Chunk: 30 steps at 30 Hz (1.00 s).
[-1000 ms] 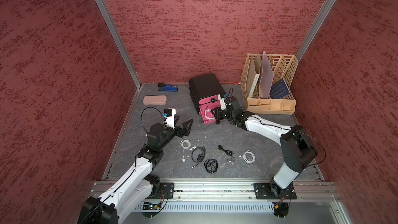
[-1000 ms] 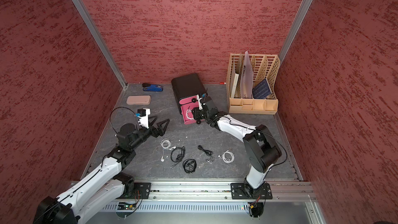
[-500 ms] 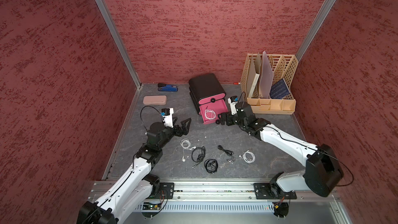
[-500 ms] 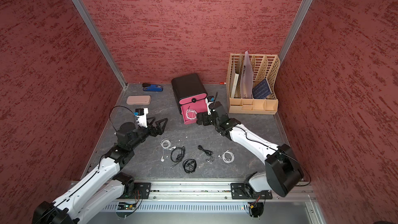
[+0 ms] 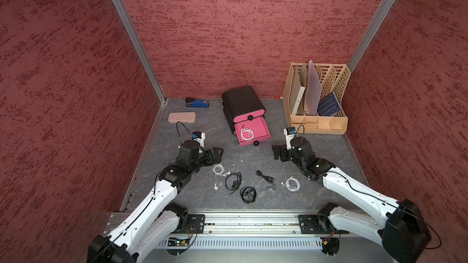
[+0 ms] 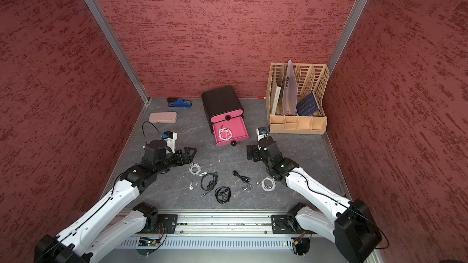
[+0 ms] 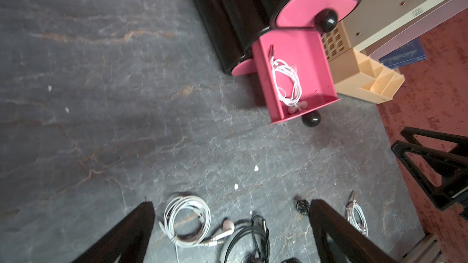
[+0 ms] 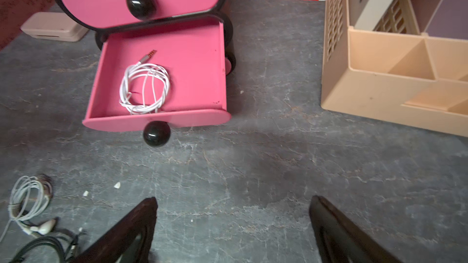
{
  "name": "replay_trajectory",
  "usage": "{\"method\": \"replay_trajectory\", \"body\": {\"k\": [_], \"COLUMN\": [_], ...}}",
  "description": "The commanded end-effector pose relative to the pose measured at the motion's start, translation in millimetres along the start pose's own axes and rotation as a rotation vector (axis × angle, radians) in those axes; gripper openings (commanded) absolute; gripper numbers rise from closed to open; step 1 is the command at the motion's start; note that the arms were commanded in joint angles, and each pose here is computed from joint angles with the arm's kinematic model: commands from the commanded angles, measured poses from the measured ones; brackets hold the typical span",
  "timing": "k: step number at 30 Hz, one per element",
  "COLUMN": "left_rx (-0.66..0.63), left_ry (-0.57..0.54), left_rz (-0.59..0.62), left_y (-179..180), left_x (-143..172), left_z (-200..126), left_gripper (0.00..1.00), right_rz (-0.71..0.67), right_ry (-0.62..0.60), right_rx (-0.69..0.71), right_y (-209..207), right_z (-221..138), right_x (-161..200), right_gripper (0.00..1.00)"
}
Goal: Place the wired earphones into the drawer by color
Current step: Pick up the wired earphones from the center of the board.
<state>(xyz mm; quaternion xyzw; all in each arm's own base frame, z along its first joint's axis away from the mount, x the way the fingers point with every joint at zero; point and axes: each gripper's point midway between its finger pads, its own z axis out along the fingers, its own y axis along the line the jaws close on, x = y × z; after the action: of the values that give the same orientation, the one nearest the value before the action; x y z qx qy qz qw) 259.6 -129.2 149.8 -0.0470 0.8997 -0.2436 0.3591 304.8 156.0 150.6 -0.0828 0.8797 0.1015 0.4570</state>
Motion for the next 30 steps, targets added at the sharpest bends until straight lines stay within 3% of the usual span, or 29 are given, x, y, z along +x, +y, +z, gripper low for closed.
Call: {"method": "replay_trajectory", "body": {"k": [1,17,22,30], "left_rx": [-0.091,-0.265,-0.322,-0.330], "left_ry": [0.100,0.336,0.344,0.292], "left_rz": [-0.027,0.035,0.046,0.002], "left_y": [15,36,45,54], "left_x": [22,72,77,72], "left_z": [-1,19,25,39], "left_gripper": [1.00,1.00,1.00,0.81], "right_rz": [0.010,0.006,0.004,0.001], "right_ry": [-0.098,-0.102,-0.104,-0.102], "right_rx": [0.032,0.051,0.053,0.051], "right_y": [-6,-11,-11,-11], "right_z": [-5,-6,-6,-6], "right_x": [-21,-18,-18,-18], "right_gripper": [0.98,0.99,0.98,0.99]}}
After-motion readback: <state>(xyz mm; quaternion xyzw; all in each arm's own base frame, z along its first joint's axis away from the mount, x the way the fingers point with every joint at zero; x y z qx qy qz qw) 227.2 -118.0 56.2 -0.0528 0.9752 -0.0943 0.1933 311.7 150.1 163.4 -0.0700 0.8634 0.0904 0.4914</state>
